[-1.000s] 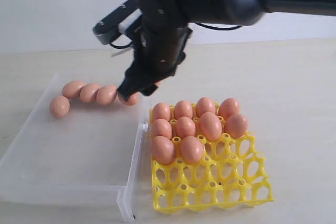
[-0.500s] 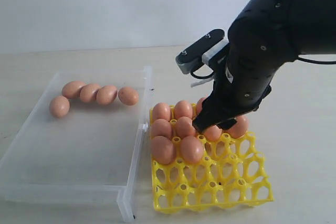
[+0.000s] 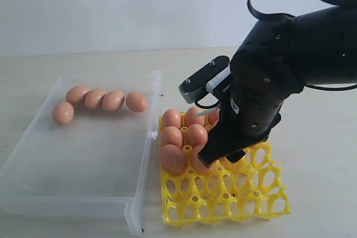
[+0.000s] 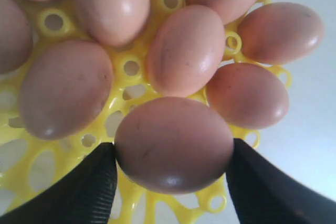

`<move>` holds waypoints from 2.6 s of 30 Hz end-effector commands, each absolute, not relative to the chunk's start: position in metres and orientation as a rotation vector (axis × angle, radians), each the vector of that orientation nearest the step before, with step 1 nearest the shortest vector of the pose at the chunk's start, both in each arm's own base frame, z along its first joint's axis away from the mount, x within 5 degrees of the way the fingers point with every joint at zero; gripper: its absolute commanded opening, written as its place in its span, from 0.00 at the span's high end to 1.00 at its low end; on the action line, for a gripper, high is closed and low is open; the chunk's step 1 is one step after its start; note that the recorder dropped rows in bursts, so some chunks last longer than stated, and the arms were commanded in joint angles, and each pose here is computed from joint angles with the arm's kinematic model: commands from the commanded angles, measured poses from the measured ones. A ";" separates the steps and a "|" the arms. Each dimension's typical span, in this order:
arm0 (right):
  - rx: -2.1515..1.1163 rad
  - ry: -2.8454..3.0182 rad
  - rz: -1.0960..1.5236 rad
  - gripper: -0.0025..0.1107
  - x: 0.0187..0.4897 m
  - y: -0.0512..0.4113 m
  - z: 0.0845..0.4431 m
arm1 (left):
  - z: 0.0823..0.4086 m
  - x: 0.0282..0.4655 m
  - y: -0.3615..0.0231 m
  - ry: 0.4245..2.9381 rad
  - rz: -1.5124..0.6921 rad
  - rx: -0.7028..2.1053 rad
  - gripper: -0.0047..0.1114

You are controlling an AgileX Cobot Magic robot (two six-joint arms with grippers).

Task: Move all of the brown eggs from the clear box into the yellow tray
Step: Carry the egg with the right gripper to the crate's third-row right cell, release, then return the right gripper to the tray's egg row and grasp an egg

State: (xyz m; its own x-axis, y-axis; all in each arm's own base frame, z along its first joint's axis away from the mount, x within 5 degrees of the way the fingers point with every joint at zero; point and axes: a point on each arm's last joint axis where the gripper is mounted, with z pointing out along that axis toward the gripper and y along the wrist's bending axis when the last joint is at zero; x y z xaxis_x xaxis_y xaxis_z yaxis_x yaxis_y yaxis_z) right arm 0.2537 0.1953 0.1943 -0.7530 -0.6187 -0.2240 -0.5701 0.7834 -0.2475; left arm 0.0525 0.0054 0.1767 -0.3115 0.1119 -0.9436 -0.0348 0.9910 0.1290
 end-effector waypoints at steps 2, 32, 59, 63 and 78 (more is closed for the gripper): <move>-0.920 2.681 -0.298 0.98 0.257 0.195 0.183 | 0.179 0.052 0.005 1.863 0.134 0.056 0.96; -0.941 2.598 -0.306 0.46 0.252 0.206 0.211 | 0.179 0.052 0.005 1.863 0.134 0.056 0.96; -0.571 2.476 0.913 0.49 0.385 0.431 0.170 | 0.179 0.052 0.005 1.863 0.134 0.056 0.96; -0.555 2.497 0.909 0.49 0.389 0.434 0.154 | 0.179 0.052 0.005 1.863 0.134 0.056 0.96; -0.516 2.473 0.868 0.49 0.398 0.433 0.129 | 0.179 0.052 0.005 1.863 0.134 0.056 0.96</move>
State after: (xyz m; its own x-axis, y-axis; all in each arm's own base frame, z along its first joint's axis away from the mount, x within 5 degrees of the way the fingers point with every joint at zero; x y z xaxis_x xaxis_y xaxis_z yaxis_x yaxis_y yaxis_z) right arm 0.3939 0.4351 0.1294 -0.8338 -0.2007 -0.5142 -0.4797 0.7243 0.4952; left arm 0.0525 0.0054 0.1767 -0.3115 0.1119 -0.9436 -0.0348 0.9910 0.1290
